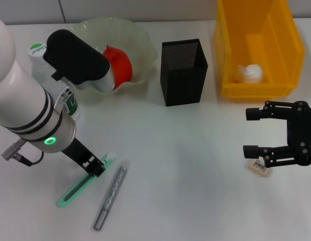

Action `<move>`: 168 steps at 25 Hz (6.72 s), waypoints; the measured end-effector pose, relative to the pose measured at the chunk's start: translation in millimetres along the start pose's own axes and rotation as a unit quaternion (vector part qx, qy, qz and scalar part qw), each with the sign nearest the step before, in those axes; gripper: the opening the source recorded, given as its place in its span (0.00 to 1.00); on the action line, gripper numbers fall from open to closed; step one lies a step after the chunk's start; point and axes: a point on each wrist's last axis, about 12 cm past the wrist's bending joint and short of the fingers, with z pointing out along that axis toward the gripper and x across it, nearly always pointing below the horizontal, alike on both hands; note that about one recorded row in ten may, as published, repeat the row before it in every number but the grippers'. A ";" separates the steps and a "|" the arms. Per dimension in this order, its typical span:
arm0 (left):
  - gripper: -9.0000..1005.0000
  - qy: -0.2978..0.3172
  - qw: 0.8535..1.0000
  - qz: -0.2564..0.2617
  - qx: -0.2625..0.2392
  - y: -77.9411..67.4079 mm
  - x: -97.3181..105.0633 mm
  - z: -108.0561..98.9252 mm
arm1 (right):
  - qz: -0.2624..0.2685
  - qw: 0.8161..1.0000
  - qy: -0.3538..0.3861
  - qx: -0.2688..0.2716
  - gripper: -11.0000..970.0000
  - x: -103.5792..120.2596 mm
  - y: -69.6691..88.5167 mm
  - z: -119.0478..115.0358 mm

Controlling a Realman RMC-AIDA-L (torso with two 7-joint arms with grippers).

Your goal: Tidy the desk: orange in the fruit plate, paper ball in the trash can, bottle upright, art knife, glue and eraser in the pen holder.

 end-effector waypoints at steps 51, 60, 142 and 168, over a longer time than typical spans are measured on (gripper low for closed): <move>0.20 0.009 1.000 0.021 -0.005 -3.7 -7.3 12.3 | 0.002 1.000 -0.003 0.002 0.87 0.8 -2.8 3.5; 0.22 -0.108 0.993 0.012 0.034 11.2 2.9 -61.4 | 0.008 1.000 -0.008 0.015 0.87 1.7 -3.6 -2.0; 0.83 -0.555 0.801 0.072 0.212 56.2 47.6 -8.8 | 0.078 0.996 0.039 0.005 0.87 -36.5 -7.3 -1.1; 0.83 -0.590 0.780 0.083 0.191 55.3 139.4 17.3 | 0.141 0.821 0.526 0.173 0.87 -107.7 2.7 87.6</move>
